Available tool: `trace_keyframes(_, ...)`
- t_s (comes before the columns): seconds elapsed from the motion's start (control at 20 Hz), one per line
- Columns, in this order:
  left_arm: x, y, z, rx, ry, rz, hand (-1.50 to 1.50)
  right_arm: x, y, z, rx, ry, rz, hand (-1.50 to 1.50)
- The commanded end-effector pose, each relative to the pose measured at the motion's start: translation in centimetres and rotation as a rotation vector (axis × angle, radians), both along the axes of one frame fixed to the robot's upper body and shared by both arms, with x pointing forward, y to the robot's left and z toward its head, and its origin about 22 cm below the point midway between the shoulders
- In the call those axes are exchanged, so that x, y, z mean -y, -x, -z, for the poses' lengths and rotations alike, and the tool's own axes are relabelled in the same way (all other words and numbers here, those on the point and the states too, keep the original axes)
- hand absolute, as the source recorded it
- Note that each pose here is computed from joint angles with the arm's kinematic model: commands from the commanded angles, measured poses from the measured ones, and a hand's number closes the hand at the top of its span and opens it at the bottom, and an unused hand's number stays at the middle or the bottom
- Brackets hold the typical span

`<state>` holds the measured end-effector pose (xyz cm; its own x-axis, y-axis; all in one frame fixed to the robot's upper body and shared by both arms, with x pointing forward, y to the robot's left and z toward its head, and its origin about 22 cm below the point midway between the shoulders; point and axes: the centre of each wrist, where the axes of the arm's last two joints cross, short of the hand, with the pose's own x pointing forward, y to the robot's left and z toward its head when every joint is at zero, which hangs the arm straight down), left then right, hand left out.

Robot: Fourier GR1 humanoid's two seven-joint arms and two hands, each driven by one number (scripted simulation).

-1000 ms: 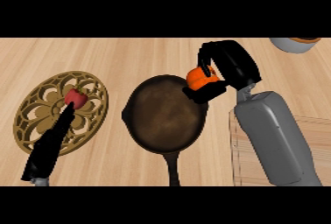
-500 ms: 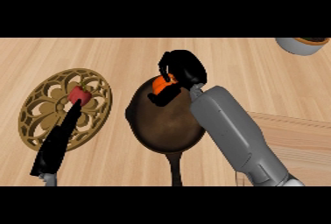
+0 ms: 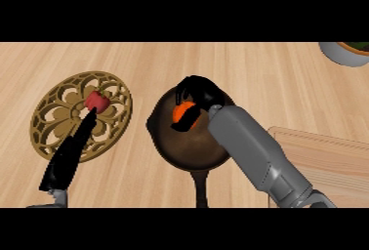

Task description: Pick the squash from the cutting board and place it in the pan

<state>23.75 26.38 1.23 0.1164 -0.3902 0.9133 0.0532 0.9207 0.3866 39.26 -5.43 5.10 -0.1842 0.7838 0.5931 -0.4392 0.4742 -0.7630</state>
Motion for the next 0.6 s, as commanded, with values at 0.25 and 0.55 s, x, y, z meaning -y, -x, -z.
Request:
trace_keyframes(0.25,0.6,-1.4,-0.7,0.014,-0.010,0.014,0.00,-0.1,-0.4,-0.5,-0.023,-0.372,0.113,-1.50)
trace_keyframes(0.55,0.2,-0.7,0.2,-0.003,0.003,-0.008,0.00,0.4,-0.8,-0.9,0.100,-0.598,0.275,-1.50)
